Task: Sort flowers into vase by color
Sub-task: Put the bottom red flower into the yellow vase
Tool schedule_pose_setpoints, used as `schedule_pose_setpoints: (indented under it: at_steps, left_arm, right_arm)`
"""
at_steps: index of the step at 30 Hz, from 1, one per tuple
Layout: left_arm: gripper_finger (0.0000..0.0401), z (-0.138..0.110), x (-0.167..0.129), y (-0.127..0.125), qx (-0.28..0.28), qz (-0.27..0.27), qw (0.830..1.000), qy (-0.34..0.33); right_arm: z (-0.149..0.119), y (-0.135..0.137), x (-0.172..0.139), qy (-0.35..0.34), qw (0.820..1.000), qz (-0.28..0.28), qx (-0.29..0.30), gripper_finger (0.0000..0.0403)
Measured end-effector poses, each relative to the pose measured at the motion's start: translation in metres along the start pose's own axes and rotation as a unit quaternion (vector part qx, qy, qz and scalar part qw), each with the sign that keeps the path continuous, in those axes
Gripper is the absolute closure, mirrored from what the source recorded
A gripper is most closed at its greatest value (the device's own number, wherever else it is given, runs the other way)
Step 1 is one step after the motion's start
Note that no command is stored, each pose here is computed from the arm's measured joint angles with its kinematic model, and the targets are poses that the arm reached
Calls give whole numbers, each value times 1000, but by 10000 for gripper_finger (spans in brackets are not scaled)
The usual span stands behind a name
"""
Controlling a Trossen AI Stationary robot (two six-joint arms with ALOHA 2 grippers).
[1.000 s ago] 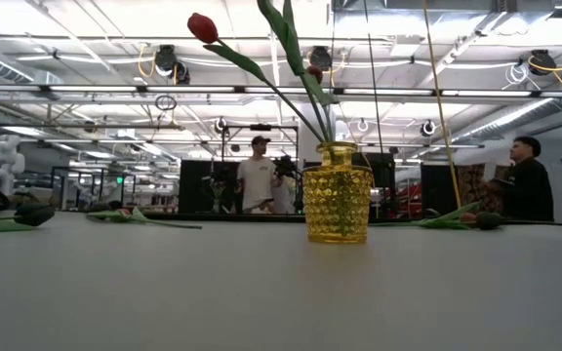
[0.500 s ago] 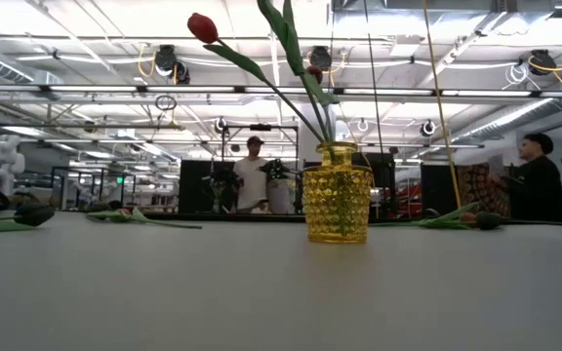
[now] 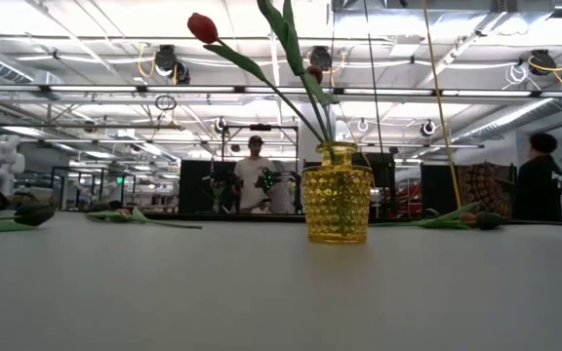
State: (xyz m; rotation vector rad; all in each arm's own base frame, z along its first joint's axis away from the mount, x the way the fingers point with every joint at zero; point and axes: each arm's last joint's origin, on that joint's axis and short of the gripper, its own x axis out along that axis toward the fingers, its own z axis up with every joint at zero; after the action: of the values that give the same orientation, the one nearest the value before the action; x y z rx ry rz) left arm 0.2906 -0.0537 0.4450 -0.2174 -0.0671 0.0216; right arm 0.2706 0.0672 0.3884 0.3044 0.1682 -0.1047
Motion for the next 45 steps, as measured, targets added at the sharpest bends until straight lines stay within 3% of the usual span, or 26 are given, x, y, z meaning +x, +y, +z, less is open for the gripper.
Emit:
schedule_pose_setpoints:
  at_steps: [11,23,34,45]
  left_arm:
    - [397,-3,7,8,2,-4,1000,7]
    - [397,0,7,9,0,-7,1000,-4]
    - [397,0,8,13,1,0,1000,-4]
    - [397,1,8,15,1,4,1000,-5]
  right_arm:
    - [31,-8,-16,56,998,-37,-14,229]
    - [28,-19,-4,92,995,-20,13,237]
    - [29,-25,1,114,993,27,17,249]
    - [25,-27,9,122,992,26,10,250]
